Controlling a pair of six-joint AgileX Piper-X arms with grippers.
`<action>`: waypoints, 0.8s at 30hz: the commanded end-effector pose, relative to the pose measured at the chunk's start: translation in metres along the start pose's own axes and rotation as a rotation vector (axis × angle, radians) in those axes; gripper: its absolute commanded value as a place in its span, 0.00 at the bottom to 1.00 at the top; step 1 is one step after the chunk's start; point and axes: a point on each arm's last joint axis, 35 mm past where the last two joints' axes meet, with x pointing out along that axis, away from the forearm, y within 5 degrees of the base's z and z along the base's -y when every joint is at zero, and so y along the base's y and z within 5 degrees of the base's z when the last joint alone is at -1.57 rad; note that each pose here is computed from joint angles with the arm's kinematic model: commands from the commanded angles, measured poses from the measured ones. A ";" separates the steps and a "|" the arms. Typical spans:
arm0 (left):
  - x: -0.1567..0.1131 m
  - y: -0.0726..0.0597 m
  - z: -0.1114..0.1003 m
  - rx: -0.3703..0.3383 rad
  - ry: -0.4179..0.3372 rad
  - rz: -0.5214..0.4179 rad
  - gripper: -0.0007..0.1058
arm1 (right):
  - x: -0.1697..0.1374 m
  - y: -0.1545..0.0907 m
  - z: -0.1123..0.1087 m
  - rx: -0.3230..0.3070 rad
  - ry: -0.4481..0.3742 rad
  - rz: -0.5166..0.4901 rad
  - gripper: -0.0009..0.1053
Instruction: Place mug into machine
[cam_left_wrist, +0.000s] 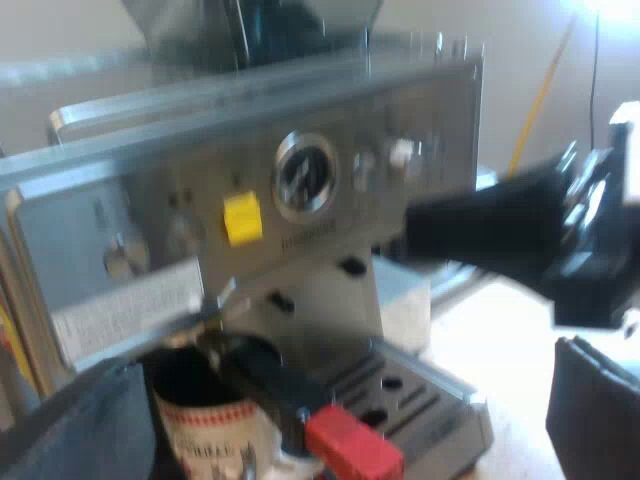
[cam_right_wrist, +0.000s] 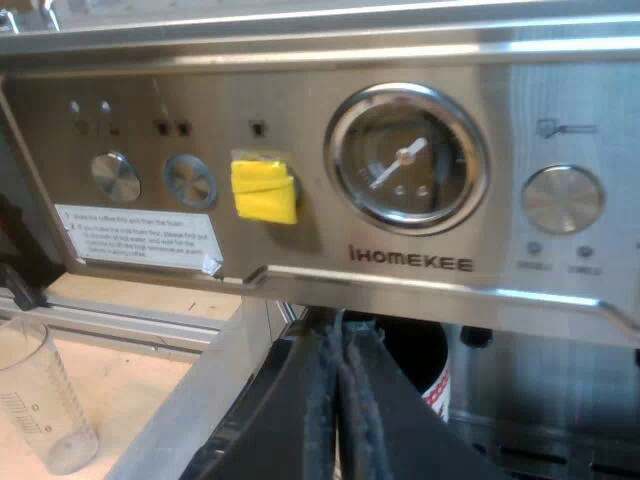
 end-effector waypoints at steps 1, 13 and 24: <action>-0.002 0.000 0.003 -0.005 -0.015 0.008 0.77 | 0.008 0.006 0.006 -0.008 -0.009 -0.003 0.01; -0.002 0.000 0.003 -0.005 -0.013 0.009 0.77 | 0.046 0.032 0.021 -0.013 -0.003 -0.065 0.01; -0.002 -0.001 0.002 -0.005 -0.004 -0.007 0.77 | 0.068 0.040 0.026 -0.040 -0.006 -0.134 0.01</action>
